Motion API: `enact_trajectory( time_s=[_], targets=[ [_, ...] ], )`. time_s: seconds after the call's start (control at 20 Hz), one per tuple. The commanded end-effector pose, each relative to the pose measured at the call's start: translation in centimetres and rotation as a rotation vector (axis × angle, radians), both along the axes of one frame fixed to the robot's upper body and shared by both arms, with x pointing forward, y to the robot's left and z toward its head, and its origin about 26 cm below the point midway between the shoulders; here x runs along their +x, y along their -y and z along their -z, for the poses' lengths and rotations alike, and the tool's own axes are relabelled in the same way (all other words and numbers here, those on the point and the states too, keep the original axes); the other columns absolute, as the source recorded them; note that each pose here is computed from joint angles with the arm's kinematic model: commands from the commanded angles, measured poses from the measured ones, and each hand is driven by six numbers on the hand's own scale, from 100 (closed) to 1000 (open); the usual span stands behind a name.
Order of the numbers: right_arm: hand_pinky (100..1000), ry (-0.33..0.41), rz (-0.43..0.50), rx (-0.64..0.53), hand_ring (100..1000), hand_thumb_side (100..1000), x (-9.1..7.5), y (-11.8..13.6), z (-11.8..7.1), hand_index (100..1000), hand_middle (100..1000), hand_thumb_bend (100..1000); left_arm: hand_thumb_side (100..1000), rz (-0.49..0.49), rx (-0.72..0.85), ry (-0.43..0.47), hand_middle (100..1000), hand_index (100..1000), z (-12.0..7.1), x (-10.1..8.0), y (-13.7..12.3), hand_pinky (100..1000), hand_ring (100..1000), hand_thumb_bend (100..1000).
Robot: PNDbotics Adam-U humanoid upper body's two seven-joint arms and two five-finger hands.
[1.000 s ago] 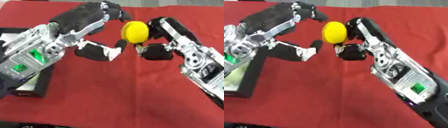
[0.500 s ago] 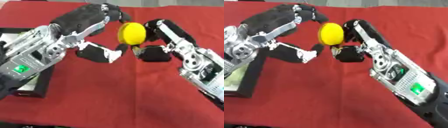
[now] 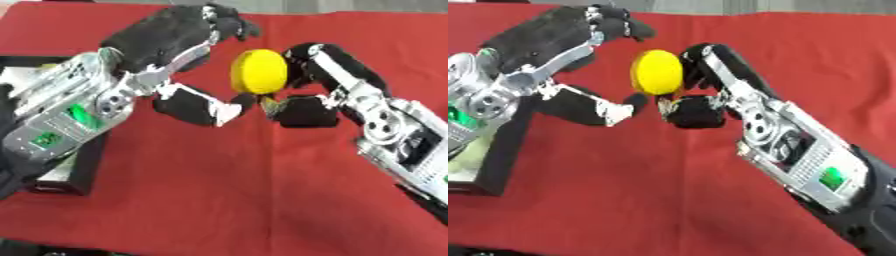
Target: Pick up the objects with one hand, pass them to the other hand, and then place them into the box on the other side of the table.
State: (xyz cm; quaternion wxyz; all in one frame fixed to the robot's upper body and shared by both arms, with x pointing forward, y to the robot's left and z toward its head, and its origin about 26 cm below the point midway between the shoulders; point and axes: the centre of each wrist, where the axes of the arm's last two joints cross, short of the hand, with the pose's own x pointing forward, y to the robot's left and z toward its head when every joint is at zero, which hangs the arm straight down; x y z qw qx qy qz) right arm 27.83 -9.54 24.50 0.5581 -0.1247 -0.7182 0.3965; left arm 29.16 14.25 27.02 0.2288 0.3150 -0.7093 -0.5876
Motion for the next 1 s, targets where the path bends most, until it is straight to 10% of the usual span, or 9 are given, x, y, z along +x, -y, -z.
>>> enact_trajectory(
  time_s=[0.05, 1.0],
  targets=[
    [752, 0.031, 0.043, 0.007, 652, 100, -0.47, -0.13, -0.82, 519, 510, 100, 456, 0.001, 0.003, 0.025, 733, 891, -0.57, -0.27, 0.0, 776, 783, 297],
    [753, 0.025, 0.027, 0.01, 652, 100, -0.54, -0.33, -1.03, 513, 506, 100, 446, -0.016, 0.066, -0.013, 748, 863, -0.09, -0.33, 0.16, 781, 795, 291]
  ],
)
